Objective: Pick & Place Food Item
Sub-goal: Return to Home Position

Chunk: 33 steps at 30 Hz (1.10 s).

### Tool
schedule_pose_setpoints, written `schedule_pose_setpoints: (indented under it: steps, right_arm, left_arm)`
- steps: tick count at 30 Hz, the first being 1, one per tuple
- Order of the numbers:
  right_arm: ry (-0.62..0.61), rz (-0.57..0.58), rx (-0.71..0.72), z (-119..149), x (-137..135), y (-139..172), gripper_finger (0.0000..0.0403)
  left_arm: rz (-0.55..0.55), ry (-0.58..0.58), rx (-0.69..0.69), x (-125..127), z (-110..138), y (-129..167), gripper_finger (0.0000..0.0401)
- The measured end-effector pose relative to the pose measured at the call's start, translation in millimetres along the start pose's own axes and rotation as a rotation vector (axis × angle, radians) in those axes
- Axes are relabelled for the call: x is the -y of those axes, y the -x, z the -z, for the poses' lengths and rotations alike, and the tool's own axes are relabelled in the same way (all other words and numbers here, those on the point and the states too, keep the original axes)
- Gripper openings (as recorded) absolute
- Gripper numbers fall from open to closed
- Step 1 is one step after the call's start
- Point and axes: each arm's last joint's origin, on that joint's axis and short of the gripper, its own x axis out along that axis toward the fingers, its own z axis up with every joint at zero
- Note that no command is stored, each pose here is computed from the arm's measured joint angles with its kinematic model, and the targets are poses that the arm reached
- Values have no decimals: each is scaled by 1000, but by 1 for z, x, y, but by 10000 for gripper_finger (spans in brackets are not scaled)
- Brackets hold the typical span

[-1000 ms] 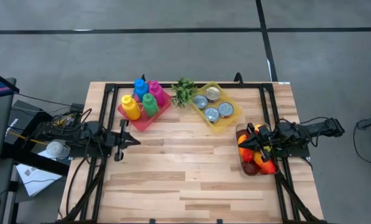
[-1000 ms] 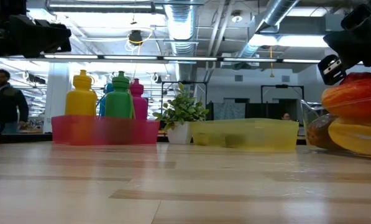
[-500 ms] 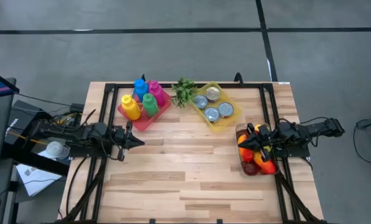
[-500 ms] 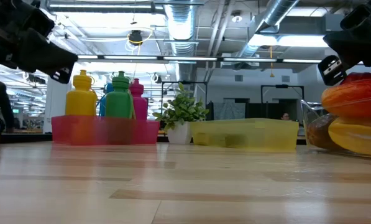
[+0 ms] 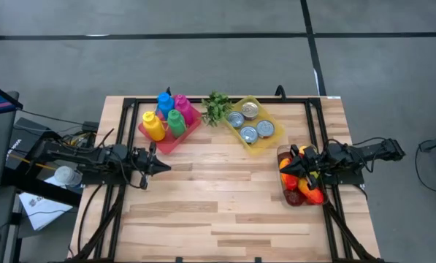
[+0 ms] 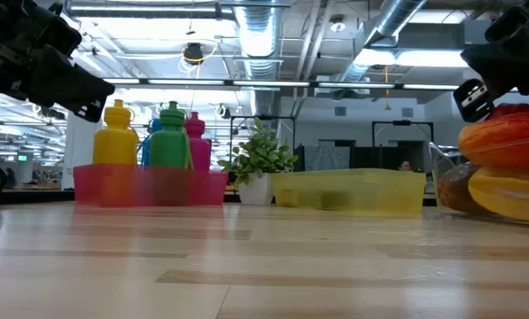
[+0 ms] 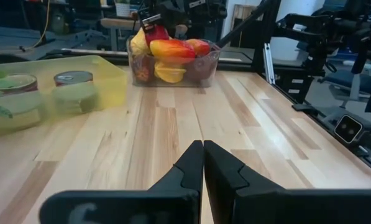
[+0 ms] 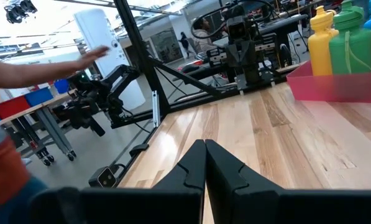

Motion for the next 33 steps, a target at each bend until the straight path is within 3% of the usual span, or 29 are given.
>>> schedule_pose_setpoints:
  steps: [10, 21, 33]
  right_arm:
    - [0, 0, 0, 0, 0, 0, 0]
    - [0, 0, -1, 0, 0, 0, 0]
    - [0, 0, 0, 0, 0, 0, 0]
  left_arm:
    - [3, 1, 23, 0, -2, 2, 1]
    - [0, 11, 270, 0, -21, 17, 1]
    - [-23, 10, 188, -1, -13, 15, 1]
